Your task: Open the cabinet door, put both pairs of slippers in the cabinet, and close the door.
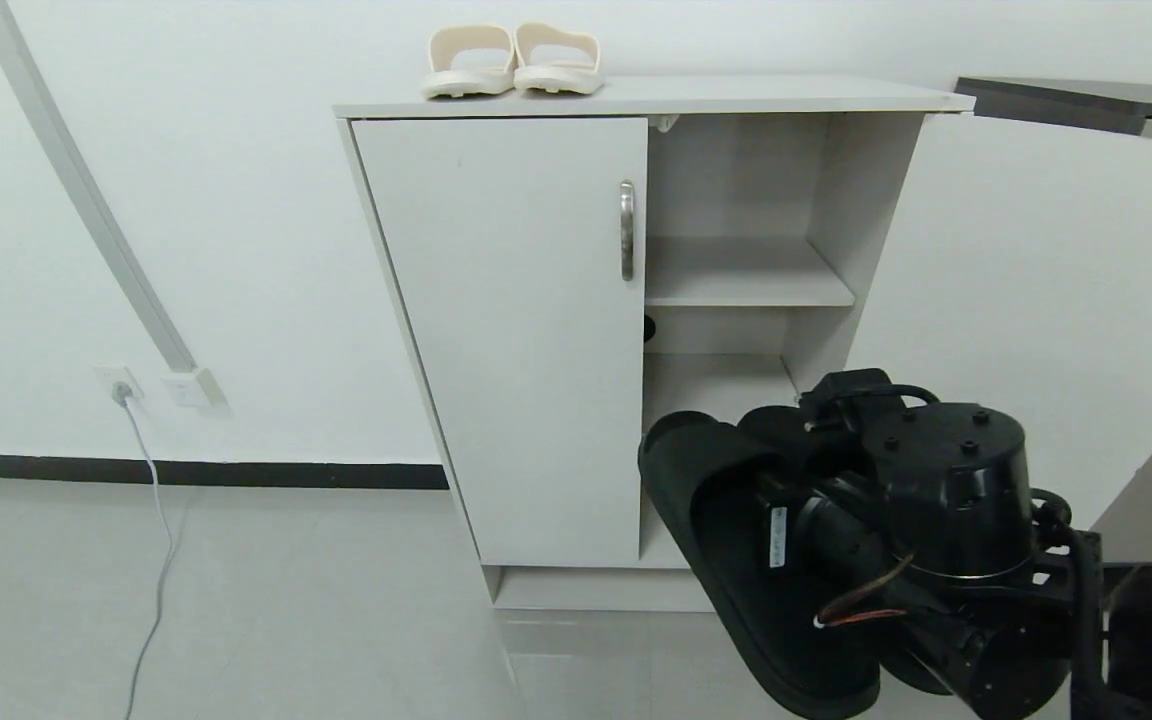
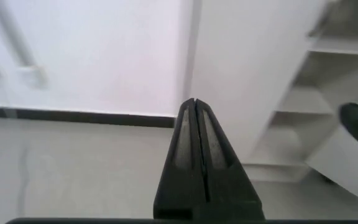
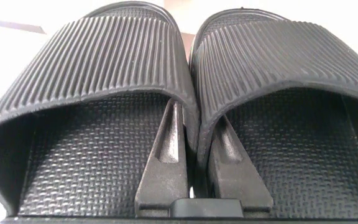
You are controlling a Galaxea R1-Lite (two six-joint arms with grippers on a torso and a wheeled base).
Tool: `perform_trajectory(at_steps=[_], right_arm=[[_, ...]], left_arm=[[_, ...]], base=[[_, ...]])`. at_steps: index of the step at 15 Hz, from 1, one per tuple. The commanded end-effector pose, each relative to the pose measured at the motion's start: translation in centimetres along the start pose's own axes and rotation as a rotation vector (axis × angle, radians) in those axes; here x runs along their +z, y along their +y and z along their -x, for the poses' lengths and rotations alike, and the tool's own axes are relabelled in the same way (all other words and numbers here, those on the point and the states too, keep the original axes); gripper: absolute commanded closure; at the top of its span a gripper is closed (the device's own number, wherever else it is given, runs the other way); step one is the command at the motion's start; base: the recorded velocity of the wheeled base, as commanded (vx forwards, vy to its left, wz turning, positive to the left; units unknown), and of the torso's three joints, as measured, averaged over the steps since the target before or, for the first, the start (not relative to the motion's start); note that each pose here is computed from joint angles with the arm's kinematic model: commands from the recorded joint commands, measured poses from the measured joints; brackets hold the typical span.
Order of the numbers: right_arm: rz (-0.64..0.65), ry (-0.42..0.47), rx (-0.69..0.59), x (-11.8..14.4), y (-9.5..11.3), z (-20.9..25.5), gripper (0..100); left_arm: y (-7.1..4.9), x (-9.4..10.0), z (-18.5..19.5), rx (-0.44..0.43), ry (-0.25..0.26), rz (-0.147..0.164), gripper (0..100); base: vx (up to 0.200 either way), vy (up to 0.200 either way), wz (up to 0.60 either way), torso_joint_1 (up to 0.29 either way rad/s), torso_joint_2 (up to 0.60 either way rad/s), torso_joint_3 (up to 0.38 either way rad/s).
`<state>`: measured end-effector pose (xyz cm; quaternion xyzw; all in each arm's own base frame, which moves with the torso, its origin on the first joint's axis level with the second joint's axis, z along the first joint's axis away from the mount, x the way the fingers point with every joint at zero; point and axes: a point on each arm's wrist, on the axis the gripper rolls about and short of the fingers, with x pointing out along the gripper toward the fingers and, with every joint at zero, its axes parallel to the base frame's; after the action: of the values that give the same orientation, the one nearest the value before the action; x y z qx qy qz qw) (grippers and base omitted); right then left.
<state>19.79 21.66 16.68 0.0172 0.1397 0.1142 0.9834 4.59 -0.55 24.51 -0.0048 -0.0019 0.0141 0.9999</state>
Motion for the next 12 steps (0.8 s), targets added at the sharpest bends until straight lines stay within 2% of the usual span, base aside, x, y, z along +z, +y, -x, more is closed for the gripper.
perform_trajectory(at_steps=[1, 3, 4, 6, 8, 9, 10, 12], right_arm=[[0.022, 0.03, -0.012, -1.0, 0.3, -0.9, 100], [0.031, 0.038, -0.014, -1.3, 0.2, -1.0, 100], [0.045, 0.043, -0.015, -1.5, 0.3, -1.1, 100], [0.055, 0.052, -0.016, -1.8, 0.4, -1.4, 100], [0.061, 0.055, -0.01, -1.9, 0.6, -1.4, 100], [0.068, 0.053, -0.007, -1.8, 0.7, -1.6, 100], [0.073, 0.045, -0.001, -1.6, 0.8, -1.7, 100], [0.079, 0.043, 0.005, -2.2, 1.3, -2.2, 100]], left_arm=[[1.6, -8.8, 7.1, 0.237, -0.054, -0.01, 100], [1.7, -12.6, 8.0, 0.249, -0.047, -0.013, 100], [1.6, -13.9, 7.7, 0.239, -0.011, -0.021, 100], [1.4, -14.9, 7.2, 0.151, -0.011, -0.023, 100], [1.1, -16.4, 6.8, 0.018, -0.022, -0.031, 100], [0.9, -16.5, 6.9, -0.043, -0.036, -0.031, 100], [0.8, -17.0, 6.9, -0.073, 0.008, -0.037, 100], [0.7, -16.9, 6.9, -0.111, -0.002, -0.065, 100]], base=[[0.0, 0.0, 0.0, 0.0, 0.0, 0.0], [0.0, 0.0, 0.0, 0.0, 0.0, 0.0], [0.0, 0.0, 0.0, 0.0, 0.0, 0.0], [0.0, 0.0, 0.0, 0.0, 0.0, 0.0], [0.0, 0.0, 0.0, 0.0, 0.0, 0.0], [0.0, 0.0, 0.0, 0.0, 0.0, 0.0], [0.0, 0.0, 0.0, 0.0, 0.0, 0.0], [0.0, 0.0, 0.0, 0.0, 0.0, 0.0]])
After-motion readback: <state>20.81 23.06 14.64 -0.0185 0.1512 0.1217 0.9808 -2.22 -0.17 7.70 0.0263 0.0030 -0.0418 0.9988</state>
